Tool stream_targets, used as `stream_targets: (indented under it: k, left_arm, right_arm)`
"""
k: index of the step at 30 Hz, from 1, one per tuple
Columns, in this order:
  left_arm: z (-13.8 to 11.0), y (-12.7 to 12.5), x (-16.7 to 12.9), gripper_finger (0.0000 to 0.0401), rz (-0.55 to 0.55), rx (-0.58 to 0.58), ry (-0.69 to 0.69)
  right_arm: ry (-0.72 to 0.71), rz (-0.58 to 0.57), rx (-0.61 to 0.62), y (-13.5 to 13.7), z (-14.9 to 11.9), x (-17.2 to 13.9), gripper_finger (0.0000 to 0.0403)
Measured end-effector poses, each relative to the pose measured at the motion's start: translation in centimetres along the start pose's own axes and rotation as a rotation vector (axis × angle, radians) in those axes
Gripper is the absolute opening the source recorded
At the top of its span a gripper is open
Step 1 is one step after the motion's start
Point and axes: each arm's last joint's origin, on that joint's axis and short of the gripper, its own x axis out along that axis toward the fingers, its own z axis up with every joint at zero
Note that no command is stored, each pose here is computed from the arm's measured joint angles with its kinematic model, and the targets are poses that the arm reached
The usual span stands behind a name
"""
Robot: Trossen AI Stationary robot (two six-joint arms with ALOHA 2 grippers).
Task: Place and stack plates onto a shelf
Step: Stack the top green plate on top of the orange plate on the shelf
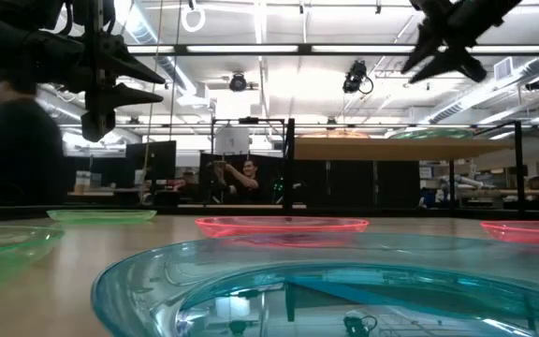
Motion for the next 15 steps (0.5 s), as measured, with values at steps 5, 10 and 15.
stream_targets:
  k: [5,10,15]
  left_arm:
    - [0.0,0.0,0.0,0.0114,-0.001,0.066,0.000]
    - [0.0,0.0,0.0,0.0114,0.004,0.189,0.005]
    - [-0.3,0.4,0.0,0.0114,0.034,0.315,0.036]
  right_arm:
    - [-0.002,0.108,-0.050,2.1,-0.3,1.2,0.0126]
    - [0.026,0.175,-0.092,4.0,-1.2,2.6,0.0126]
    - [0.064,0.219,-0.126,5.5,-2.3,3.7,0.0126]
